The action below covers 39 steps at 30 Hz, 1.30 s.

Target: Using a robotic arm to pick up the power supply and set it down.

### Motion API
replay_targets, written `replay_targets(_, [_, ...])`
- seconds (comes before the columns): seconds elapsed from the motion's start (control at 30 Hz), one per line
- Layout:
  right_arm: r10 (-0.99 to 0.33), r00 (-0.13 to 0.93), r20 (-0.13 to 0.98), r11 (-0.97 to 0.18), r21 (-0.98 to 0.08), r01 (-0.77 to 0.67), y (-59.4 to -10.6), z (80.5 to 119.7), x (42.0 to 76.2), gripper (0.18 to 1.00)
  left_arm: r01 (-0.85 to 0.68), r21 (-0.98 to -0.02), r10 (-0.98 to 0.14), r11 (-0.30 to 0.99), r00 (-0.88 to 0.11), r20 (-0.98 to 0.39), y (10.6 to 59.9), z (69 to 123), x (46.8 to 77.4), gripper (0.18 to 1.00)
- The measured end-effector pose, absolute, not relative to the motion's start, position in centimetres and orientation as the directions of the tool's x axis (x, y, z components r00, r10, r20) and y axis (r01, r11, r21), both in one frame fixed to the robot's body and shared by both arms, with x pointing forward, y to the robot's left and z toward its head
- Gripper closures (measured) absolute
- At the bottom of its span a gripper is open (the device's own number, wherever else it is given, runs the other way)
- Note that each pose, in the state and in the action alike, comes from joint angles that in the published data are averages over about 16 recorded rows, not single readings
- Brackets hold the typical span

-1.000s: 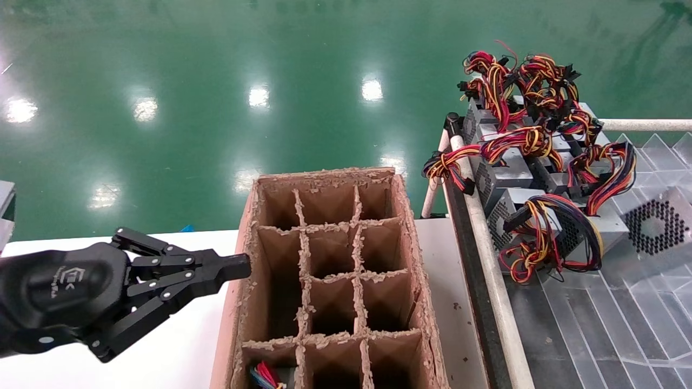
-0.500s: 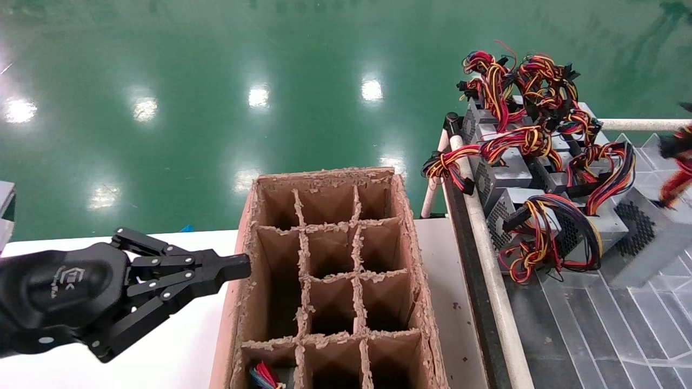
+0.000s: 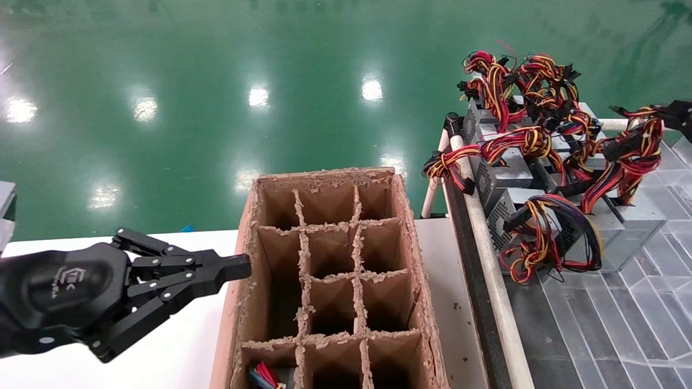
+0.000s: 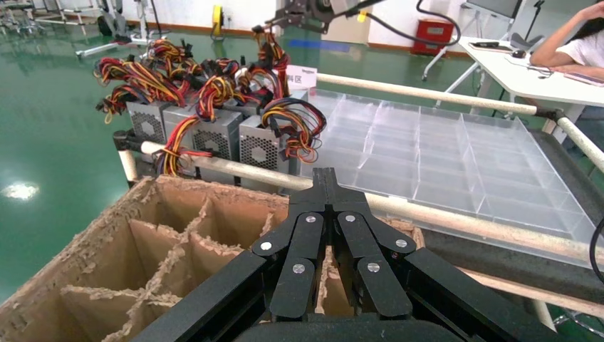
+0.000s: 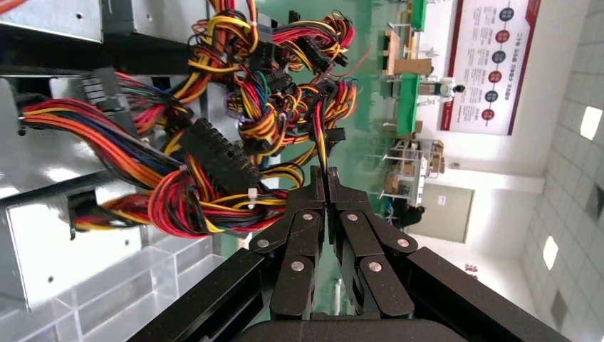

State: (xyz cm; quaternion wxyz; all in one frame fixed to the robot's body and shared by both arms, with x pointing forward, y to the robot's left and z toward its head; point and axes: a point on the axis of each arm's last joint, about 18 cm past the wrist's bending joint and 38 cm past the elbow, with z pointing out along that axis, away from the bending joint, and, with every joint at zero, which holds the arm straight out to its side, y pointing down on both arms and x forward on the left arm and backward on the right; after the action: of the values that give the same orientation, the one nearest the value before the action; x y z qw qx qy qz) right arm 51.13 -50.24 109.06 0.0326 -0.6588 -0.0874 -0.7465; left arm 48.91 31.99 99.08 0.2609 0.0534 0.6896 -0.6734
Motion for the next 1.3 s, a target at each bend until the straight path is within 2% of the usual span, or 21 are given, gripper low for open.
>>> replay_targets(0.47, [0.056, -0.126, 0.990, -0.985, 0.076, 0.155, -49.8, 108.8, 52.3, 0.973, 0.425, -0.901, -0.278, 0.087, -0.858, -0.432, 32.0, 99.1, 48.9, 0.993])
replay_targets(0.67, [0.052, -0.124, 0.991, -0.986, 0.070, 0.149, -49.8, 108.9, 52.4, 0.931, 0.425, -0.901, -0.278, 0.087, -0.858, -0.432, 32.0, 99.1, 48.9, 0.993])
replay_targets(0.87, [0.042, -0.100, 0.994, -0.986, 0.058, 0.158, -49.3, 108.7, 52.8, 0.858, 0.425, -0.901, -0.278, 0.087, -0.858, -0.432, 32.0, 99.1, 48.9, 0.993])
replay_targets(1.3, [0.009, -0.031, 0.999, -0.978, 0.015, 0.209, -46.6, 109.0, 54.4, 0.585, 0.425, -0.901, -0.278, 0.087, -0.858, -0.432, 32.0, 99.1, 48.9, 0.993])
